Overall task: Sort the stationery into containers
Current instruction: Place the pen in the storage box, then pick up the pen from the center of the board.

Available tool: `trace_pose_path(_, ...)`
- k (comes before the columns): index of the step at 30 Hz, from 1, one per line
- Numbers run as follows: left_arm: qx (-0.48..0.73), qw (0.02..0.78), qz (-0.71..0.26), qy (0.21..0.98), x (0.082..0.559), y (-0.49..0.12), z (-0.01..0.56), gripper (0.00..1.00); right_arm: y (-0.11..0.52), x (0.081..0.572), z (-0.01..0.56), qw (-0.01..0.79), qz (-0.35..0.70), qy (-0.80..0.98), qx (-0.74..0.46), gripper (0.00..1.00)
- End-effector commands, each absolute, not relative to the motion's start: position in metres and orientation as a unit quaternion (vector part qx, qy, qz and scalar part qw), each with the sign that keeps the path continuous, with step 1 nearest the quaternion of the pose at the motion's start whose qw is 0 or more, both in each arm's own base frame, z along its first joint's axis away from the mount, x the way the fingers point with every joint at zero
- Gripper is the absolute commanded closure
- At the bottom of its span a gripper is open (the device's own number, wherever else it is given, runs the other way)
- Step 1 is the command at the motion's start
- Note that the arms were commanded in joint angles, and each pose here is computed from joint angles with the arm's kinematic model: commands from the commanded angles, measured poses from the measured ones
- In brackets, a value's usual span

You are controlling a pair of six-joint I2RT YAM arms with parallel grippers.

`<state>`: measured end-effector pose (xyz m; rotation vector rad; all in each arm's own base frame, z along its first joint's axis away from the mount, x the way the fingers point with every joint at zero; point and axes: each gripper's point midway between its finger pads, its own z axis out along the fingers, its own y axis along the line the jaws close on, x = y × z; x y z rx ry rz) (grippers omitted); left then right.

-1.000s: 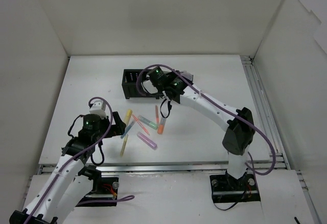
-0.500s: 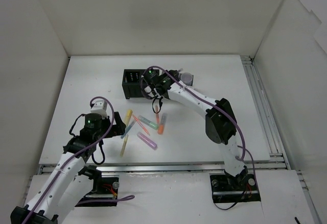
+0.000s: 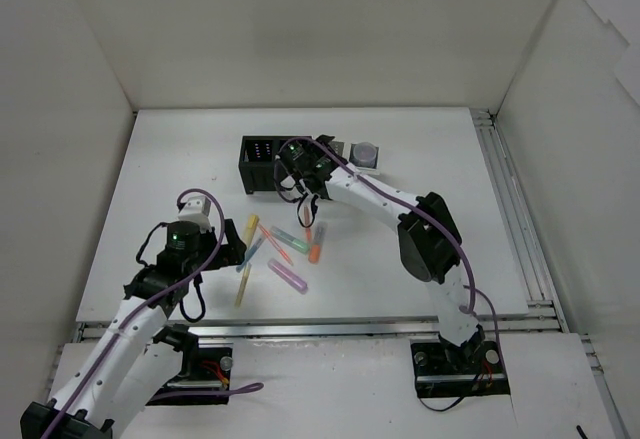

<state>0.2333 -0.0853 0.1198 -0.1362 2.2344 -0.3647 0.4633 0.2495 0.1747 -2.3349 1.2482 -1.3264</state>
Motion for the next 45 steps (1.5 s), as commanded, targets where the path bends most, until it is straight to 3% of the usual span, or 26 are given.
trace_pose_path(1, -0.047, 0.465, -0.157, 0.87, 0.248, -0.09, 0.157, 0.01, 0.26, 0.465, 0.241, 0.156, -0.476, 0.432, -0.75, 0.31)
trace_pose_path(5, -0.044, 0.472, -0.164, 0.865, 0.246, -0.091, 0.162, 0.01, 0.264, 0.458, 0.288, 0.246, -0.467, 0.487, -0.696, 0.25)
trace_pose_path(9, -0.041, 0.479, -0.175, 0.859, 0.243, -0.093, 0.164, 0.01, 0.274, 0.43, 0.317, 0.359, -0.394, 0.547, -0.646, 0.15)
trace_pose_path(12, -0.038, 0.486, -0.19, 0.852, 0.242, -0.097, 0.166, 0.01, 0.287, 0.395, 0.341, 0.489, -0.224, 0.623, -0.568, 0.09)
trace_pose_path(16, -0.032, 0.484, -0.2, 0.851, 0.243, -0.102, 0.169, 0.0, 0.309, 0.356, 0.32, 0.552, 0.004, 0.73, -0.403, 0.03)
trace_pose_path(22, -0.019, 0.473, -0.209, 0.856, 0.244, -0.108, 0.167, 0.0, 0.311, 0.344, 0.236, 0.505, 0.079, 0.838, -0.191, 0.06)
trace_pose_path(29, -0.016, 0.469, -0.212, 0.857, 0.242, -0.109, 0.164, 0.01, 0.326, 0.342, 0.157, 0.431, 0.086, 0.888, -0.134, 0.02)
trace_pose_path(37, -0.023, 0.471, -0.204, 0.858, 0.24, -0.105, 0.162, 0.0, 0.343, 0.357, 0.113, 0.402, 0.074, 0.907, -0.098, 0.03)
trace_pose_path(43, -0.031, 0.475, -0.2, 0.856, 0.241, -0.102, 0.163, 0.01, 0.355, 0.364, 0.067, 0.375, 0.051, 0.92, -0.106, 0.15)
trace_pose_path(44, -0.033, 0.475, -0.199, 0.857, 0.242, -0.102, 0.163, 0.0, 0.354, 0.366, 0.063, 0.374, 0.047, 0.92, -0.105, 0.2)
trace_pose_path(45, -0.034, 0.473, -0.197, 0.858, 0.242, -0.102, 0.161, 0.0, 0.356, 0.369, 0.063, 0.375, 0.047, 0.92, -0.106, 0.31)
